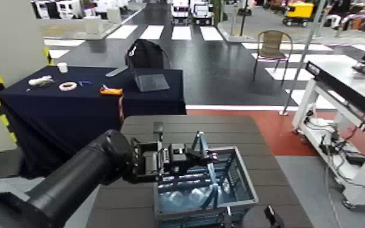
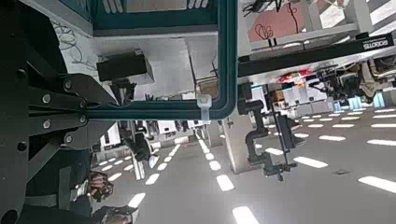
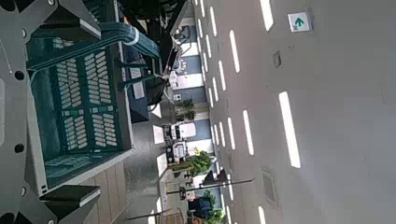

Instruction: Place the crate on the table.

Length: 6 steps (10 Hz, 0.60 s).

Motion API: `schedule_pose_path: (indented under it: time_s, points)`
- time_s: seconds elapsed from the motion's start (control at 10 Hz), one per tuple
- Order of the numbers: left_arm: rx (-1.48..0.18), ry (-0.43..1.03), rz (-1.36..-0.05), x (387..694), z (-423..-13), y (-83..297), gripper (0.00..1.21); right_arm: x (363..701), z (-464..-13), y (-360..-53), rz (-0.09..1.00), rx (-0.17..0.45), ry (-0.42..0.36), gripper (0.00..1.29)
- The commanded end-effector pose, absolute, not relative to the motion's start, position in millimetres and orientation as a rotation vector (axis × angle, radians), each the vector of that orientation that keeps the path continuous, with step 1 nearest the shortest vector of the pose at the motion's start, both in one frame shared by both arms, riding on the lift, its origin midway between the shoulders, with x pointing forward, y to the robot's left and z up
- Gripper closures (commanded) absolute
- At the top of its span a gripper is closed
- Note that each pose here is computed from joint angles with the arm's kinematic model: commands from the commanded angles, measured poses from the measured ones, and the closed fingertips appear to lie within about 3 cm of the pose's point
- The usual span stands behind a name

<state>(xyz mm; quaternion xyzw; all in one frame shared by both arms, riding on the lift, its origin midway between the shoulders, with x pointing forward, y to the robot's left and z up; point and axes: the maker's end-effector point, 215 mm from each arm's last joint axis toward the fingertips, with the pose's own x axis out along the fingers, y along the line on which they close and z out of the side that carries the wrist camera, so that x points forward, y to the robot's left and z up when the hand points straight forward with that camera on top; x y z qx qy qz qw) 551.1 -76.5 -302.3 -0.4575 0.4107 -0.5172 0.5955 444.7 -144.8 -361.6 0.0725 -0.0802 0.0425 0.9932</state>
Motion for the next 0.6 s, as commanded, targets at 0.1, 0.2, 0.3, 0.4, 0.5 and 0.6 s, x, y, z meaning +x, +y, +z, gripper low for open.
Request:
schedule_pose_path:
  time_s: [0.1,0.2,0.3,0.4,0.5,0.6]
  points:
    - [-1.061,0.952,-1.202,552.3,-300.4,-78.6,1.19,446.1,-359.3,-141.8,0.091,0.147,-0.165,0.14]
    - [-1.06,0.952,-1.205,551.9,-299.9,-79.3,1.19,445.8,-360.2,-140.9,0.094,0.146,-0.164,0.14]
    - [-1.058,0.952,-1.208,551.6,-299.3,-80.5,1.19,446.2,-359.6,-140.1,0.096,0.147,-0.165,0.13]
    - [-1.055,0.952,-1.209,551.3,-299.7,-81.7,1.18,446.2,-359.6,-140.1,0.096,0.147,-0.165,0.13]
    - [-1.05,0.951,-1.209,550.9,-301.6,-82.1,1.09,446.2,-359.4,-139.8,0.095,0.148,-0.165,0.14]
    - [-1.049,0.944,-1.215,550.8,-301.0,-82.6,0.9,446.0,-359.5,-139.0,0.096,0.149,-0.165,0.14]
